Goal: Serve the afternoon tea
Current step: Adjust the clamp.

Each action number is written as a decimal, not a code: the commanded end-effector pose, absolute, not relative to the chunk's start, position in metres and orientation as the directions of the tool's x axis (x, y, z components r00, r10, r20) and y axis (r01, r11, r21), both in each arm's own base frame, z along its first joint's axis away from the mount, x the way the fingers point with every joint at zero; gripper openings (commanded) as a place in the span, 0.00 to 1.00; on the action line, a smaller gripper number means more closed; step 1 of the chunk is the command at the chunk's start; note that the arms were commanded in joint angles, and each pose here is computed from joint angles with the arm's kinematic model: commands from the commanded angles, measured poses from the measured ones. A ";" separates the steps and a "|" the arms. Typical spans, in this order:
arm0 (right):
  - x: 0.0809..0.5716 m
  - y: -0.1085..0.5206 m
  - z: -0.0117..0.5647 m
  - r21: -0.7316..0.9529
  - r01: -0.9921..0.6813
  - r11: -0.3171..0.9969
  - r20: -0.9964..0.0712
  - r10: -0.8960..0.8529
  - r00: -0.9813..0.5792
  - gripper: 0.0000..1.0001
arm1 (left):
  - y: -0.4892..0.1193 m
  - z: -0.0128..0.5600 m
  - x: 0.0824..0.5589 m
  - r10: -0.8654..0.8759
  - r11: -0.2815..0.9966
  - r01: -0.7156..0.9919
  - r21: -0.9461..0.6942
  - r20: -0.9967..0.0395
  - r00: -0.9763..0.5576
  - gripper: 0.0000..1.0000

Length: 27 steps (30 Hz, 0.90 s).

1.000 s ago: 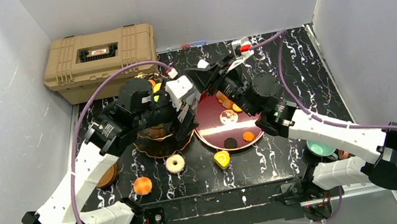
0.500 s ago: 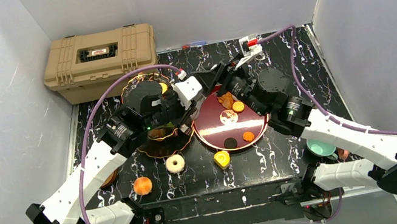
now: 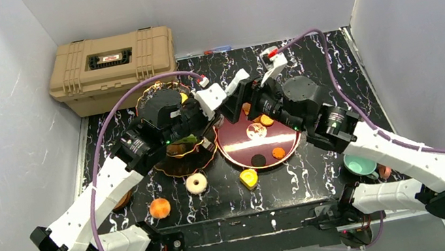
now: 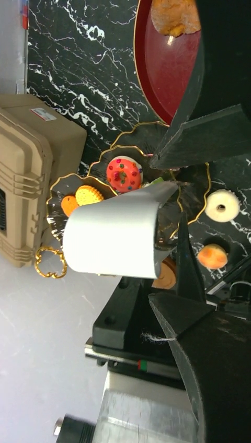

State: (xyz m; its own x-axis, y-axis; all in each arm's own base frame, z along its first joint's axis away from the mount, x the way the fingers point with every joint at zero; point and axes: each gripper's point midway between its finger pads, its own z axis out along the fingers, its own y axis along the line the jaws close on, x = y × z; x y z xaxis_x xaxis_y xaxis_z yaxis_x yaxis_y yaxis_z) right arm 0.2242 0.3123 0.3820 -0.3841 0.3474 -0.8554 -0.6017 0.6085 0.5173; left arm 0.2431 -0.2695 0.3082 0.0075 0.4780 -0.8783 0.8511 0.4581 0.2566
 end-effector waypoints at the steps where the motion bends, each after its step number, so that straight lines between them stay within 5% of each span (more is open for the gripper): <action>1: 0.220 0.320 0.396 0.509 -0.637 0.579 -0.861 0.334 -0.383 0.92 | -0.274 0.336 0.244 0.431 0.460 0.842 0.282 -0.900 0.067 0.00; 15: 0.232 0.331 0.410 0.499 -0.668 0.552 -0.863 0.385 -0.327 0.45 | -0.275 0.332 0.227 0.430 0.388 0.881 0.270 -0.899 0.086 0.00; 16: 0.232 0.331 0.407 0.493 -0.668 0.557 -0.867 0.376 -0.326 0.40 | -0.275 0.334 0.228 0.429 0.392 0.879 0.273 -0.899 0.088 0.05; 18: 0.234 0.325 0.405 0.477 -0.659 0.582 -0.877 0.370 -0.308 0.32 | -0.274 0.342 0.229 0.421 0.406 0.873 0.271 -0.903 0.084 0.36; 24: 0.246 0.294 0.398 0.372 -0.598 0.711 -0.928 0.312 -0.205 0.29 | -0.259 0.363 0.222 0.425 0.447 0.859 0.251 -0.904 0.043 0.96; 27: 0.252 0.280 0.395 0.313 -0.564 0.764 -0.949 0.272 -0.158 0.29 | -0.244 0.382 0.226 0.421 0.513 0.817 0.263 -0.907 0.027 0.98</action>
